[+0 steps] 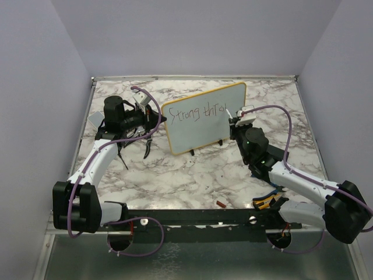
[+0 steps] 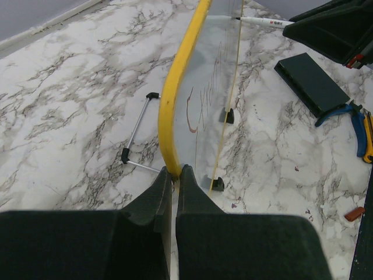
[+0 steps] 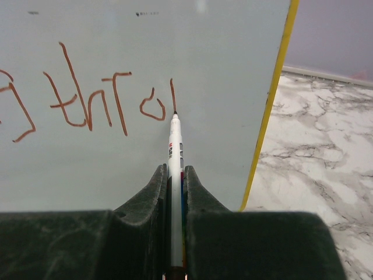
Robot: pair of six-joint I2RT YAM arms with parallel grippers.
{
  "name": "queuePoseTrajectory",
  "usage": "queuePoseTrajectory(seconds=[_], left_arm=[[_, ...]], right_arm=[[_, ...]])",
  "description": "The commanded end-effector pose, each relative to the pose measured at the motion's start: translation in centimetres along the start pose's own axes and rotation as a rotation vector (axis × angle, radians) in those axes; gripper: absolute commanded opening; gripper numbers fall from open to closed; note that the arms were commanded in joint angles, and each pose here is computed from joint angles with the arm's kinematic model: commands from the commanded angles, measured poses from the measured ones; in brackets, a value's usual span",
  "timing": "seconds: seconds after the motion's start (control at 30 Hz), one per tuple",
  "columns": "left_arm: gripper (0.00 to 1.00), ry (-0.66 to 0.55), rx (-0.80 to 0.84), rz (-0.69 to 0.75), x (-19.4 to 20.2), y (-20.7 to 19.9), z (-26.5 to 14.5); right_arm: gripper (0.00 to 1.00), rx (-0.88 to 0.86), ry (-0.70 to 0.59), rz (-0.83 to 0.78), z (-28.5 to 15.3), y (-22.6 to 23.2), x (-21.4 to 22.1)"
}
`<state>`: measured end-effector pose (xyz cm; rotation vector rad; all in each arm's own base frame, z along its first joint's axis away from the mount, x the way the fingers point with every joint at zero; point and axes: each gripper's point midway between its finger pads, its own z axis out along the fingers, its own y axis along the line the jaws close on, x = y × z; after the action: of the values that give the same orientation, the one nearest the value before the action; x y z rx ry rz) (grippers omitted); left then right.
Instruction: Write a sentence on the whiteboard
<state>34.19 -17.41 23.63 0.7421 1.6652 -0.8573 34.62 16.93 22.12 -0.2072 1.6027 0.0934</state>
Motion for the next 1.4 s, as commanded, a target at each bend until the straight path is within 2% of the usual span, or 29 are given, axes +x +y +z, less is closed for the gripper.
queuePoseTrajectory(seconds=[0.0,0.67,0.87,1.17,1.37], left_arm=[[0.00,0.018,-0.047,0.039,0.8,0.8,-0.3],[0.00,0.017,-0.050,0.039,0.8,0.9,-0.3],[0.00,0.017,-0.049,0.040,0.8,0.8,-0.3],[0.00,0.017,-0.048,0.039,0.8,0.8,-0.3],[0.00,0.018,-0.047,0.038,0.8,0.9,-0.3]], right_arm=[[0.01,0.023,0.065,0.003,-0.6,-0.6,2.3],[0.01,0.090,-0.054,-0.046,1.0,-1.7,-2.9],[0.00,0.080,-0.030,-0.038,0.9,-1.5,-2.0],[0.01,0.047,0.077,-0.010,0.3,-0.8,2.4],[0.01,0.066,0.093,-0.017,0.0,-1.2,3.2]])
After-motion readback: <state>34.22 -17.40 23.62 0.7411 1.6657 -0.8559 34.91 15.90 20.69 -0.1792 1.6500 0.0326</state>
